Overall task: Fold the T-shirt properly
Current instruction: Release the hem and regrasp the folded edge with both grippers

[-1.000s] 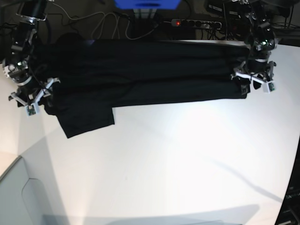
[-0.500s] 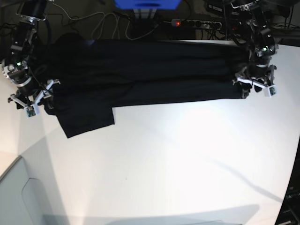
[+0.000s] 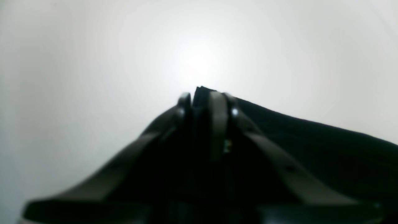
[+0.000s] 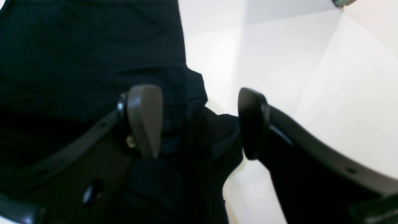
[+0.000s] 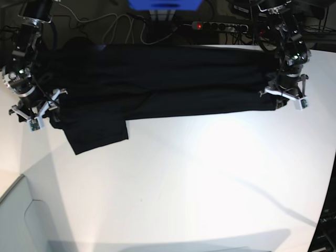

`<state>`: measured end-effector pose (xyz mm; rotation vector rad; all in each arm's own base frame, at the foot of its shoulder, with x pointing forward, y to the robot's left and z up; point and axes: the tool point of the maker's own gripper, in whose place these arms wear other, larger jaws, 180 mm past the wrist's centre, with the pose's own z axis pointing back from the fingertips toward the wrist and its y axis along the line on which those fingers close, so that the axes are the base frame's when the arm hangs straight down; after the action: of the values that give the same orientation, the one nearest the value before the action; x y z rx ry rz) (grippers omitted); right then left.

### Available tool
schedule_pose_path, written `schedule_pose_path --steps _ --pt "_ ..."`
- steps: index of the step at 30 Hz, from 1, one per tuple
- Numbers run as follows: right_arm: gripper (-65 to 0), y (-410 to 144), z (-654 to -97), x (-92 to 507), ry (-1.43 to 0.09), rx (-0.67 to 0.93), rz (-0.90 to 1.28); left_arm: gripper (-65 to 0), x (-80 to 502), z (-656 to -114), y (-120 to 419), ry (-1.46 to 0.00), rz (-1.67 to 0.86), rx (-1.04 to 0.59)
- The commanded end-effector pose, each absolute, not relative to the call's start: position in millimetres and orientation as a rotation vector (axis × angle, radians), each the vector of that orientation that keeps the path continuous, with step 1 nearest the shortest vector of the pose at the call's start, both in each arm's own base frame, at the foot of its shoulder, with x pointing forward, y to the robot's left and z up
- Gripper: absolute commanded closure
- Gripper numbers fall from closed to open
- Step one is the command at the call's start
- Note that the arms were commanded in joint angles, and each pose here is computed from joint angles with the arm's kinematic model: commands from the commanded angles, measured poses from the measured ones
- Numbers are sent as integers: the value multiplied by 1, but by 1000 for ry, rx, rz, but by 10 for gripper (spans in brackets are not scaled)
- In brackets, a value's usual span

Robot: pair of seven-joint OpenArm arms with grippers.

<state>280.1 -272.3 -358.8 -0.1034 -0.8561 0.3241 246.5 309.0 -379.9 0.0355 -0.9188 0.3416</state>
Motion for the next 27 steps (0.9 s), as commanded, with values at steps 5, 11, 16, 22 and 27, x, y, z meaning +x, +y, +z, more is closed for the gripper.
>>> schedule_pose_path --steps 5,11,16,22,27 --pt "-374 -273 -343 288 -905 -112 357 0 254 -368 313 -958 329 43" --pt "-378 -272 -337 290 -920 -119 364 0 254 -348 309 -1002 295 56" --pt "-379 -266 -319 295 -966 -138 390 0 253 -325 301 -1052 259 66" --pt "-379 -263 -311 298 -981 -147 404 0 247 -320 309 -1062 275 85" --pt "-379 -274 -316 306 -887 -180 376 0 244 -319 315 -1063 285 98"
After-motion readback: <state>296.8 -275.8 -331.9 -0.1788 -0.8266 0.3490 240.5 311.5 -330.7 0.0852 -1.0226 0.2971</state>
